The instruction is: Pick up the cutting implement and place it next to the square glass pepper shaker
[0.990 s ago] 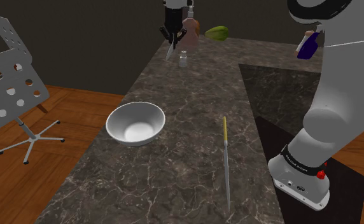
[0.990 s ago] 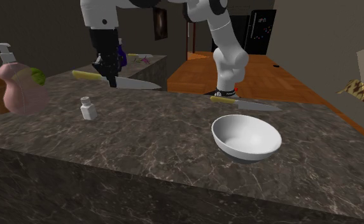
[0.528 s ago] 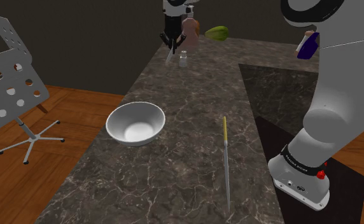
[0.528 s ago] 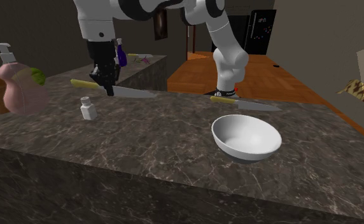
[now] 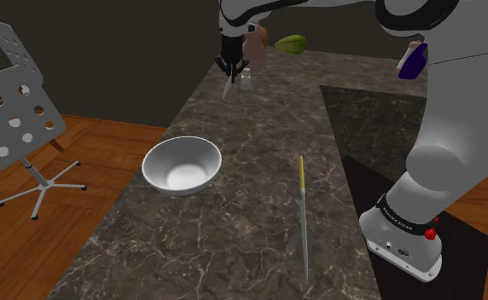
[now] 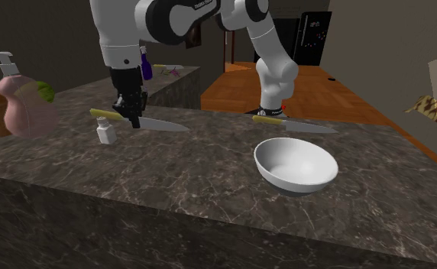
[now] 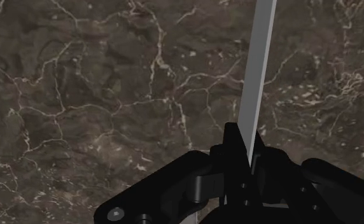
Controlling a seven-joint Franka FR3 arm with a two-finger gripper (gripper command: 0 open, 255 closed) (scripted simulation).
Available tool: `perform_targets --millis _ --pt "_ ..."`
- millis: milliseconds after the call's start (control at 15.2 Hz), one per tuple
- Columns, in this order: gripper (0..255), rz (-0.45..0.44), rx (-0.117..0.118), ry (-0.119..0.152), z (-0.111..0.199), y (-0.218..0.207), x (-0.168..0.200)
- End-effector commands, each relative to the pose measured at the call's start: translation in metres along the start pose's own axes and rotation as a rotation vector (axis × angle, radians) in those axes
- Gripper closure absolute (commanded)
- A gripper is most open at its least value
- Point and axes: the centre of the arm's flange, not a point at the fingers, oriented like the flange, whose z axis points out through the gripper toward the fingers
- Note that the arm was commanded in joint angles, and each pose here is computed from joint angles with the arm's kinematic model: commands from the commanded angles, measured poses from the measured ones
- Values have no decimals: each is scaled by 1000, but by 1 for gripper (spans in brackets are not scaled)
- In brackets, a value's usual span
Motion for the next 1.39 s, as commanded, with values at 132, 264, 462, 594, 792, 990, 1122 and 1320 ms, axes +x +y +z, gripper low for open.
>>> perform_targets --millis 132,264,462,594,792,990,1122,1320 --pt "255 0 0 0 21 -1 0" --pt "255 0 0 0 32 -1 0" --pt "255 0 0 0 47 -1 -1" --pt "255 0 0 0 58 -1 -1" --pt "255 0 0 0 74 -1 -1" --pt "255 0 0 0 79 -1 -1" --pt "255 0 0 0 79 -1 -1" --pt "255 0 0 0 79 -1 -1"
